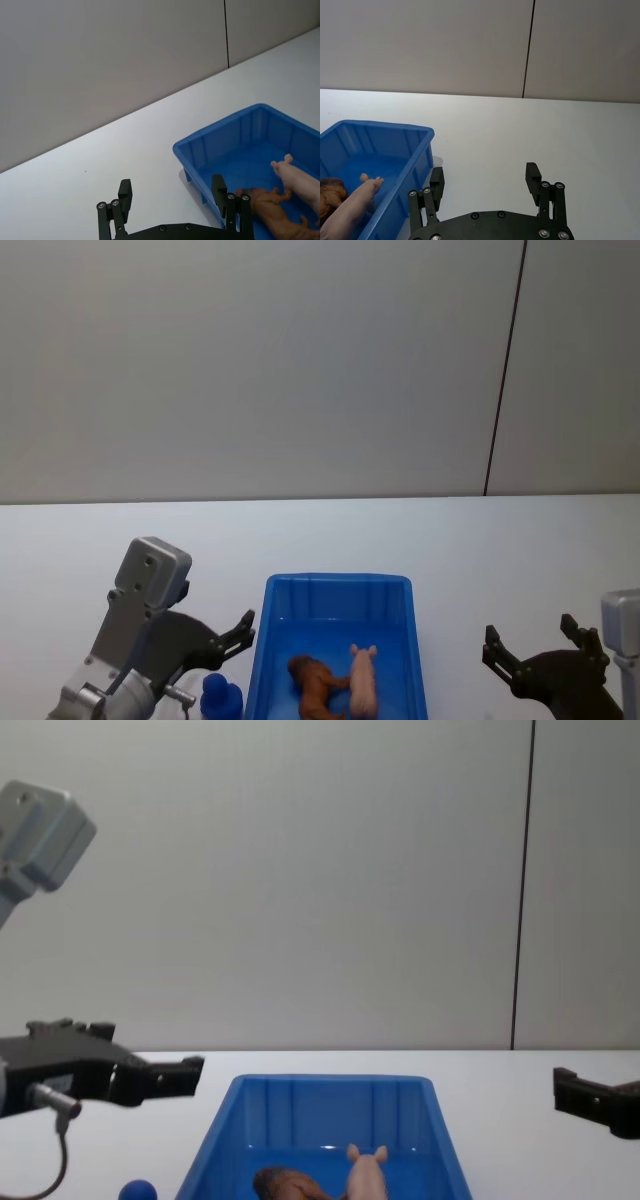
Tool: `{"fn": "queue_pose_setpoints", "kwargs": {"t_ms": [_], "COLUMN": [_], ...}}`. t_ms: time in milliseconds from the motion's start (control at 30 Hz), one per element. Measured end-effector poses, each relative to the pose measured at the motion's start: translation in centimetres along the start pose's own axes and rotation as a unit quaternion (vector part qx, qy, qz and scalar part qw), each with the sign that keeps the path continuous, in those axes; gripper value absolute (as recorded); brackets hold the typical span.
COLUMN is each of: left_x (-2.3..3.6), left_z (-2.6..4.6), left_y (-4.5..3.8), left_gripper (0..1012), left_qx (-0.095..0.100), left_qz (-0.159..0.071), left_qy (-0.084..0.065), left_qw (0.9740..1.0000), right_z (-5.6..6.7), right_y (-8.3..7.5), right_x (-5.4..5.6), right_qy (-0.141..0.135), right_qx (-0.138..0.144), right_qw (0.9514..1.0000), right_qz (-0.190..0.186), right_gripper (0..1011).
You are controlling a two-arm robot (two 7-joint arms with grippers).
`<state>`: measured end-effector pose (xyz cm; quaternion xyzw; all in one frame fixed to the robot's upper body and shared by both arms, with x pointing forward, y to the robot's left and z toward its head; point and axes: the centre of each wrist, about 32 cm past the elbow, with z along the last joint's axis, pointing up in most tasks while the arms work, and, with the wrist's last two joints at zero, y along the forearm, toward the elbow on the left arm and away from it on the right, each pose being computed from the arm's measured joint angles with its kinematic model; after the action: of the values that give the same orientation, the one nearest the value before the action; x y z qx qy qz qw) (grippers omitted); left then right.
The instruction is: Pick up the two dolls from the table and place them into the box.
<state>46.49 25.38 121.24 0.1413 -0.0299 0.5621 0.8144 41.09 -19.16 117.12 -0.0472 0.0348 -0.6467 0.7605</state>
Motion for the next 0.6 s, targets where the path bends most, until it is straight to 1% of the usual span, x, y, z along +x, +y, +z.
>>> {"fn": "queue_pose_setpoints", "kwargs": {"t_ms": [33, 67, 133, 233, 333, 567, 600], "left_x": [0.1, 0.32, 0.42, 0.91, 1.25, 1.95, 1.95], "left_z": [-0.06, -0.23, -0.31, -0.71, -1.01, -1.78, -1.78], "left_y": [0.04, 0.09, 0.1, 0.13, 0.13, 0.08, 0.08], "left_gripper": [1002, 1002, 1002, 1002, 1002, 1002, 1001], "left_qx": [0.003, 0.01, 0.013, 0.028, 0.039, 0.063, 0.063], "left_qz": [-0.001, -0.003, -0.004, -0.008, -0.011, -0.014, -0.014], "left_qy": [-0.001, -0.002, -0.002, -0.004, -0.006, -0.012, -0.012], "left_qw": [1.0, 0.9999, 0.9999, 0.9996, 0.9992, 0.9979, 0.9979], "right_z": [0.0, 0.0, 0.0, 0.0, 0.0, 0.0, 0.0], "right_y": [0.0, 0.0, 0.0, 0.0, 0.0, 0.0, 0.0], "right_x": [0.0, 0.0, 0.0, 0.0, 0.0, 0.0, 0.1], "right_qy": [0.0, 0.0, 0.0, 0.0, 0.0, 0.0, 0.0], "right_qx": [0.0, 0.0, 0.0, 0.0, 0.001, 0.001, 0.001], "right_qw": [1.0, 1.0, 1.0, 1.0, 1.0, 1.0, 1.0], "right_qz": [0.0, 0.0, 0.0, -0.001, -0.001, -0.001, -0.001], "right_gripper": [1001, 1001, 1001, 1001, 1001, 1001, 1001]}}
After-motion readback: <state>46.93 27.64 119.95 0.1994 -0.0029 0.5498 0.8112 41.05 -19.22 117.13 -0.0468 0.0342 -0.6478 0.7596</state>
